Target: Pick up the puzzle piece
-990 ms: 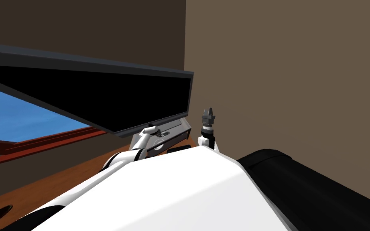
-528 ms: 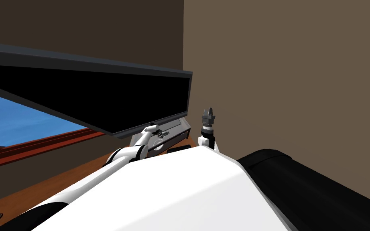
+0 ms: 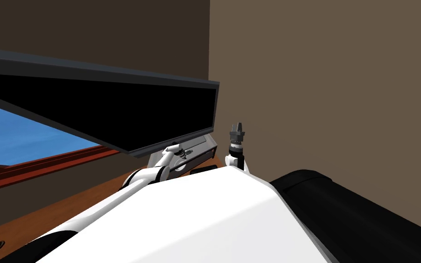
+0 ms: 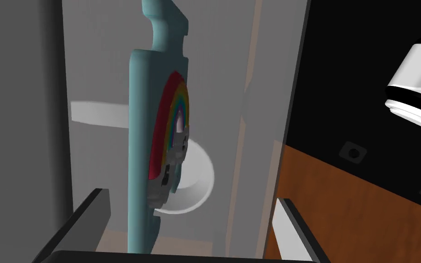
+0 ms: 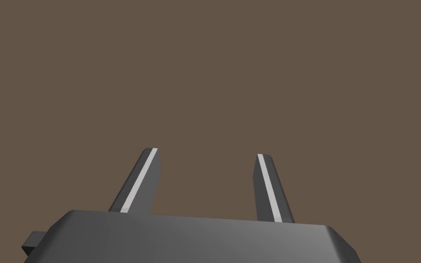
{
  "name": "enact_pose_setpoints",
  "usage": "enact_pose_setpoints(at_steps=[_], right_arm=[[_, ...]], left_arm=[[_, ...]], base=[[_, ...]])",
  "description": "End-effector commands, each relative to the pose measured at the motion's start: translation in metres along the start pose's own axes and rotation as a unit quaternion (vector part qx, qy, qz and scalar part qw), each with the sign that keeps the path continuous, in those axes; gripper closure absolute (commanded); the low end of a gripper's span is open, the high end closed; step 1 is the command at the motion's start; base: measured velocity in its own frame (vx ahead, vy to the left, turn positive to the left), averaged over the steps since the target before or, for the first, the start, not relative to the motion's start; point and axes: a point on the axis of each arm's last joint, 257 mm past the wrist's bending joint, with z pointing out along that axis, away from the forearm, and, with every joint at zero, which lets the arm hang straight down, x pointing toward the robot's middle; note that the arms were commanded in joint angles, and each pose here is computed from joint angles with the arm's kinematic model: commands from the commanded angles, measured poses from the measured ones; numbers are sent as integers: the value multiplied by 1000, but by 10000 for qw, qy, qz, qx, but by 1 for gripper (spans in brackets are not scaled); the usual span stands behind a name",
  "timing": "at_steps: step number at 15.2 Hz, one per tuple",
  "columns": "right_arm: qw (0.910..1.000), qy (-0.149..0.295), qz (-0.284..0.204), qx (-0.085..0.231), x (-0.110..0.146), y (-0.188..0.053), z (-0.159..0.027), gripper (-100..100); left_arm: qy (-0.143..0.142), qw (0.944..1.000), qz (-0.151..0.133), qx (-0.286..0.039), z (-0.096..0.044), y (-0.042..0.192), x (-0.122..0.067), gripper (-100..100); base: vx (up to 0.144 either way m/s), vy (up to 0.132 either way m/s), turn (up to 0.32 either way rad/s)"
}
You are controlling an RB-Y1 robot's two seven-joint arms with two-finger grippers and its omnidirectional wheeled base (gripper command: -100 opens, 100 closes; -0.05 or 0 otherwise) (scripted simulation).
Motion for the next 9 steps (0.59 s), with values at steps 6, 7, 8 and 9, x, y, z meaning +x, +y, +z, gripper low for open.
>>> enact_pose_setpoints(at_steps=[6, 7, 8, 9], right_arm=[[10000, 0, 0, 0, 0, 0, 0, 0], [10000, 0, 0, 0, 0, 0, 0, 0], [10000, 0, 0, 0, 0, 0, 0, 0], [10000, 0, 0, 0, 0, 0, 0, 0]], left_arm=[[3, 10000, 7, 5, -10, -8, 3, 100], [3, 10000, 8, 4, -12, -10, 4, 100], [3, 10000, 10, 4, -16, -14, 5, 100], [7, 10000, 10, 13, -12, -10, 4, 100]], base=[[1, 0, -7], [-10, 8, -29], [-11, 12, -36], [-5, 6, -18]])
